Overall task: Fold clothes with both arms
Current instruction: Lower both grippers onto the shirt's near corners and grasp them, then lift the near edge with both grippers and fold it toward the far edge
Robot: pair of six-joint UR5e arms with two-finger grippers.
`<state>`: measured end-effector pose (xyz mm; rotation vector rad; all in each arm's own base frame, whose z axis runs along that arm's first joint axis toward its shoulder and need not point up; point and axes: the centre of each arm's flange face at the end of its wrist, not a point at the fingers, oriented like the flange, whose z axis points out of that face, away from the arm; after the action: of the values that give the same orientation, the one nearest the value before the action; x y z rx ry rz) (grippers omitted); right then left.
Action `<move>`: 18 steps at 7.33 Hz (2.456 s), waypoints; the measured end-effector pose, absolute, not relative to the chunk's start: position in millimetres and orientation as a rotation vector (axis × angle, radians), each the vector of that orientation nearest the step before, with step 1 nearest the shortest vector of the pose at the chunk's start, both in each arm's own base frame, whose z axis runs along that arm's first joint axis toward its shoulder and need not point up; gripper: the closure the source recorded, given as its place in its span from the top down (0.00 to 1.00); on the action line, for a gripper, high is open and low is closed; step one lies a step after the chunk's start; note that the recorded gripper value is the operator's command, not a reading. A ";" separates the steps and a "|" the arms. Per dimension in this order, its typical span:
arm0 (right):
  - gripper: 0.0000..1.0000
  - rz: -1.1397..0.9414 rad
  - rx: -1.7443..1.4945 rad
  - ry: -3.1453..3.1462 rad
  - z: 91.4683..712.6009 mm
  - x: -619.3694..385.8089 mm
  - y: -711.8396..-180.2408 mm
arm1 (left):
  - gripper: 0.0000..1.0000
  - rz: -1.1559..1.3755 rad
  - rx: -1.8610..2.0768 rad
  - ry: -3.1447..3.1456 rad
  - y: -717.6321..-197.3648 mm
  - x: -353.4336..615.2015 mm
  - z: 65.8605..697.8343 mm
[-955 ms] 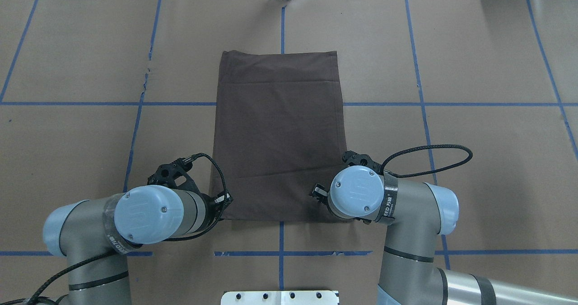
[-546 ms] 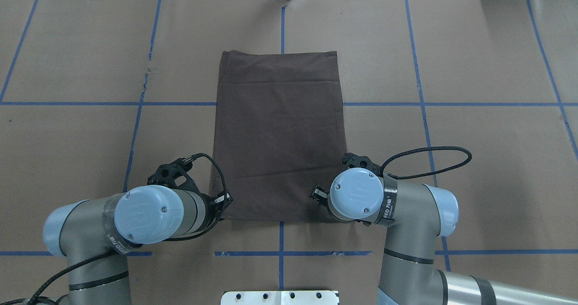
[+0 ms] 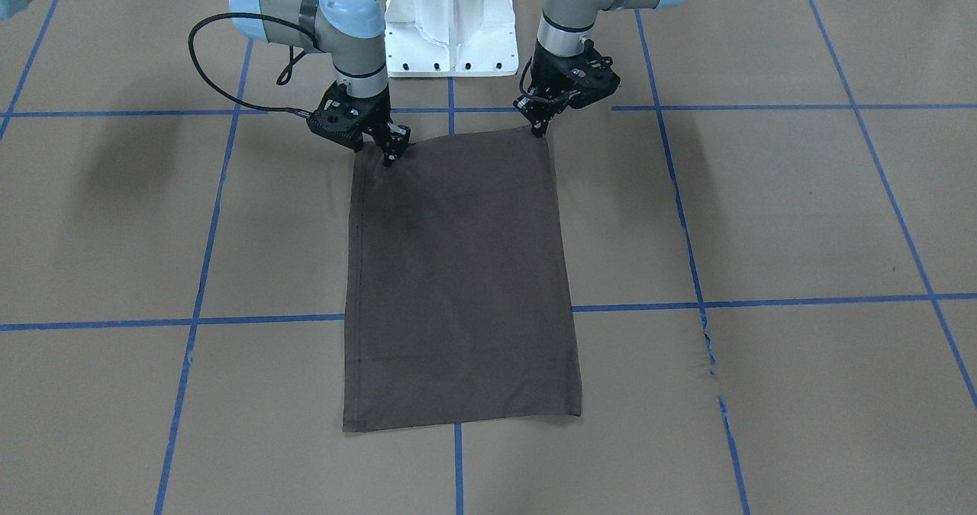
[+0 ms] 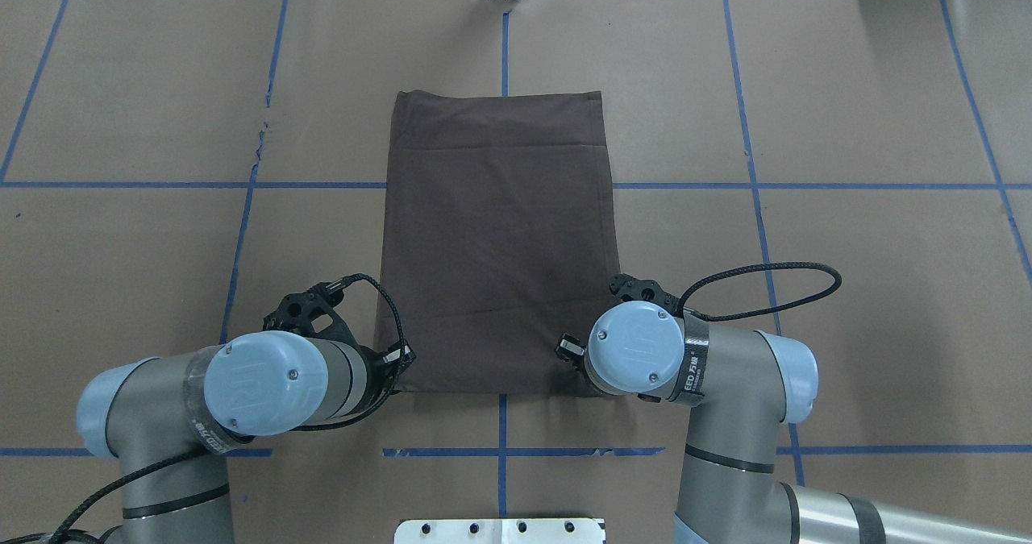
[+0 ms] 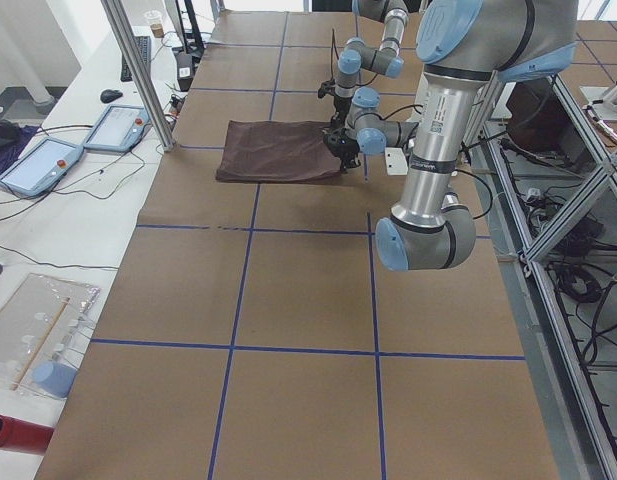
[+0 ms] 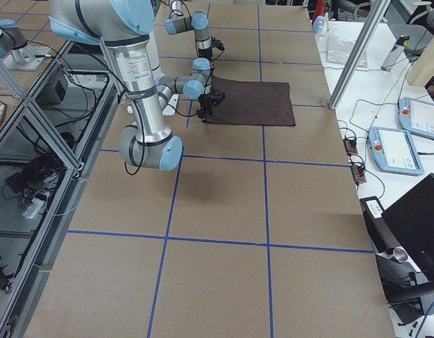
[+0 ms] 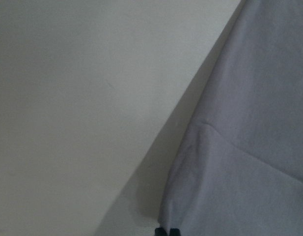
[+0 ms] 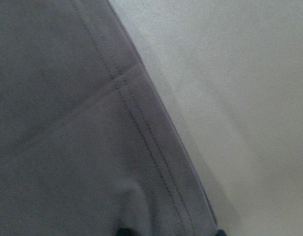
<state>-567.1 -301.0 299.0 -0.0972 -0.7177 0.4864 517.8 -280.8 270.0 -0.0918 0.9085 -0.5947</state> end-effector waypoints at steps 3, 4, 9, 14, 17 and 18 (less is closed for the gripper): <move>0.00 0.490 -0.095 -0.726 293.0 -567.5 -303.3 | 0.00 -0.595 -0.092 0.908 -280.9 517.6 270.1; 0.00 0.493 -0.094 -0.733 288.9 -567.7 -305.8 | 0.00 -0.595 -0.092 0.908 -280.9 517.6 270.2; 0.00 0.513 -0.087 -0.787 262.2 -555.7 -319.1 | 0.00 -0.594 -0.092 0.913 -278.0 508.9 264.7; 0.00 0.377 -0.199 -0.895 232.8 -507.2 -249.3 | 0.00 -0.481 -0.155 0.882 -198.6 481.2 216.7; 0.00 0.372 -0.152 -0.924 225.6 -508.8 -282.1 | 0.00 -0.492 -0.130 0.888 -215.8 474.4 213.6; 0.00 0.404 -0.128 -0.954 224.5 -505.5 -318.1 | 0.00 -0.502 -0.098 0.904 -240.1 465.4 207.5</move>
<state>-505.5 -318.1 224.5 -0.1278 -0.9545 0.4039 465.4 -240.1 207.5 -0.0984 0.9043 -0.5024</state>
